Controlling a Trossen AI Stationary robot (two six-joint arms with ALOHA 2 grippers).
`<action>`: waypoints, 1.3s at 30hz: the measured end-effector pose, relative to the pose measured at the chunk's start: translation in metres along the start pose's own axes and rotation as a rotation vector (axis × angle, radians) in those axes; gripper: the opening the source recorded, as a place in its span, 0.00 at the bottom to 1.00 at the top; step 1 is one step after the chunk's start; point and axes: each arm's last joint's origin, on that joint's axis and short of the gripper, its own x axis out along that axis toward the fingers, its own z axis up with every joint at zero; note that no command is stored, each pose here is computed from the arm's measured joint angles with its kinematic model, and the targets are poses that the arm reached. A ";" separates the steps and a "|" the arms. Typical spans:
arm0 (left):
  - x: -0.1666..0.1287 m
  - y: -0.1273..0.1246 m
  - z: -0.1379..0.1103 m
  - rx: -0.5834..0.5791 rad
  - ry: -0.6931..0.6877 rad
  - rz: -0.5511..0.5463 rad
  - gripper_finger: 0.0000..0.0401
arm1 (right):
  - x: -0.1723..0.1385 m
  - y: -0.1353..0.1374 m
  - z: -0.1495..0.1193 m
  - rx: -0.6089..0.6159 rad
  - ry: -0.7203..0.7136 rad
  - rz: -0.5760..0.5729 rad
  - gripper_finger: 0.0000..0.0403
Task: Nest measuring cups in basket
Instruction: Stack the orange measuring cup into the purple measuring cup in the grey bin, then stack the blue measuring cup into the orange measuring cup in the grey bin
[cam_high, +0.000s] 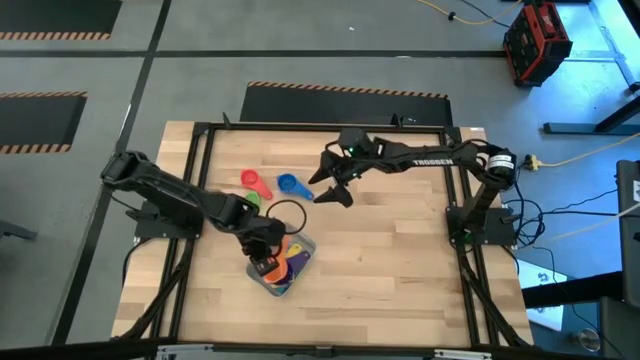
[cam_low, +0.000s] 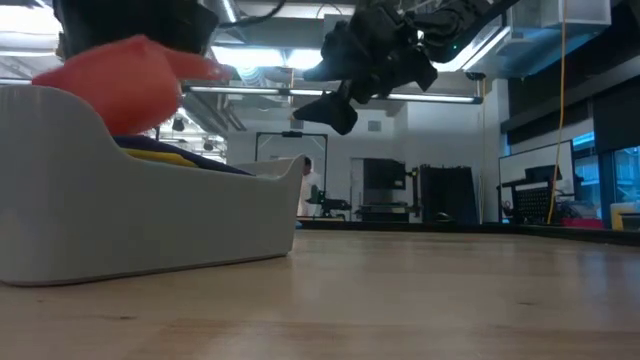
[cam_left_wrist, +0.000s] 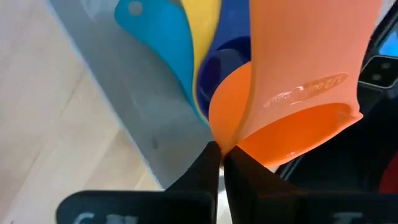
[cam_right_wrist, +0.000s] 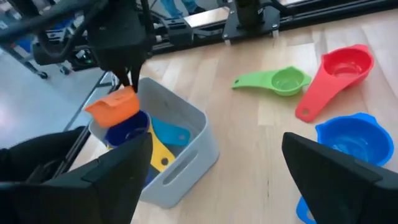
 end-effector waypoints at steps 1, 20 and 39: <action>0.003 0.000 0.001 -0.002 0.005 0.006 0.02 | 0.001 0.001 -0.001 -0.008 0.005 0.002 0.90; 0.024 0.002 0.006 -0.020 0.053 0.056 0.09 | 0.002 0.003 -0.003 -0.026 0.022 0.003 0.90; 0.024 0.002 0.008 -0.002 0.061 0.046 0.30 | 0.002 0.003 -0.003 -0.026 0.022 0.003 0.90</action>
